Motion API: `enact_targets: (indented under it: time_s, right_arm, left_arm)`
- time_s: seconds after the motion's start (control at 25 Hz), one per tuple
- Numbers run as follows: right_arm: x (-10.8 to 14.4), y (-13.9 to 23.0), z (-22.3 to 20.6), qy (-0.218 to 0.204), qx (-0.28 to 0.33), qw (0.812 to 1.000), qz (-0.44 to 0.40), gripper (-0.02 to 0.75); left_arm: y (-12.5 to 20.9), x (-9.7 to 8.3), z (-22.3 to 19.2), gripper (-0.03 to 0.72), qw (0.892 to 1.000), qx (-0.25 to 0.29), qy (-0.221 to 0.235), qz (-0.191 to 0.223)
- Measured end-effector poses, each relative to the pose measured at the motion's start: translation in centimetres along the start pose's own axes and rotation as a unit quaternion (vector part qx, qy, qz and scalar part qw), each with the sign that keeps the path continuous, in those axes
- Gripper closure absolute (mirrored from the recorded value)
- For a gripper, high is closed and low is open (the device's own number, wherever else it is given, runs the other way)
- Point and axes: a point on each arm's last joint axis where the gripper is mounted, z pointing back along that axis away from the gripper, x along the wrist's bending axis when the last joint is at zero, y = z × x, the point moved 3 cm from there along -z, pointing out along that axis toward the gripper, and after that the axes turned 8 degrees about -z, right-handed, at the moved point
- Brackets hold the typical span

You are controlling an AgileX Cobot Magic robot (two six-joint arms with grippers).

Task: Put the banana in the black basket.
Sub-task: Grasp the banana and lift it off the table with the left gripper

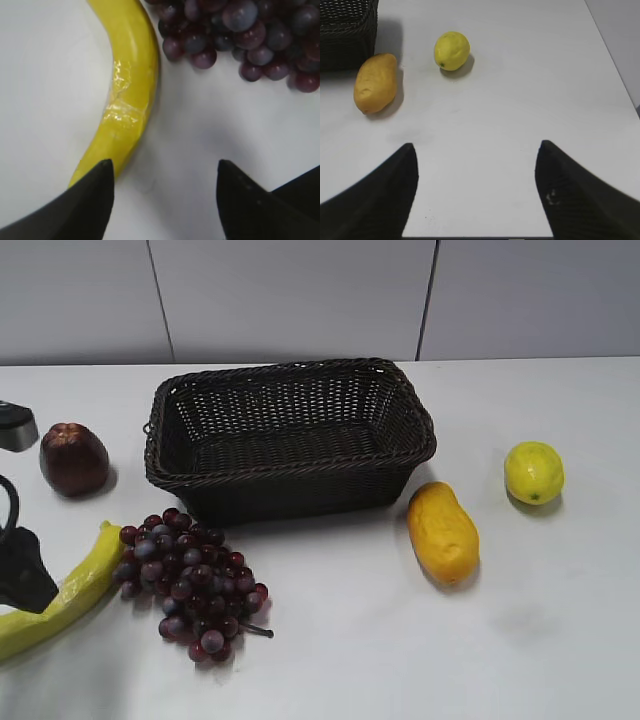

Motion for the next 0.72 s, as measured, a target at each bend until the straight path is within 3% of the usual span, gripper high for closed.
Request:
enact_targets:
  time_s: [0.28,0.72]
  right_arm:
    - [0.0,0.0,0.0,0.0,0.0,1.0,0.0,0.155]
    - [0.0,0.0,0.0,0.0,0.0,1.0,0.0,0.155]
  left_arm:
    - [-1.4,1.0,-2.8,0.058,0.999,0.03,-0.01,-0.027]
    - [-2.6,2.1,-5.5,0.058,0.998,0.049,-0.011,-0.027]
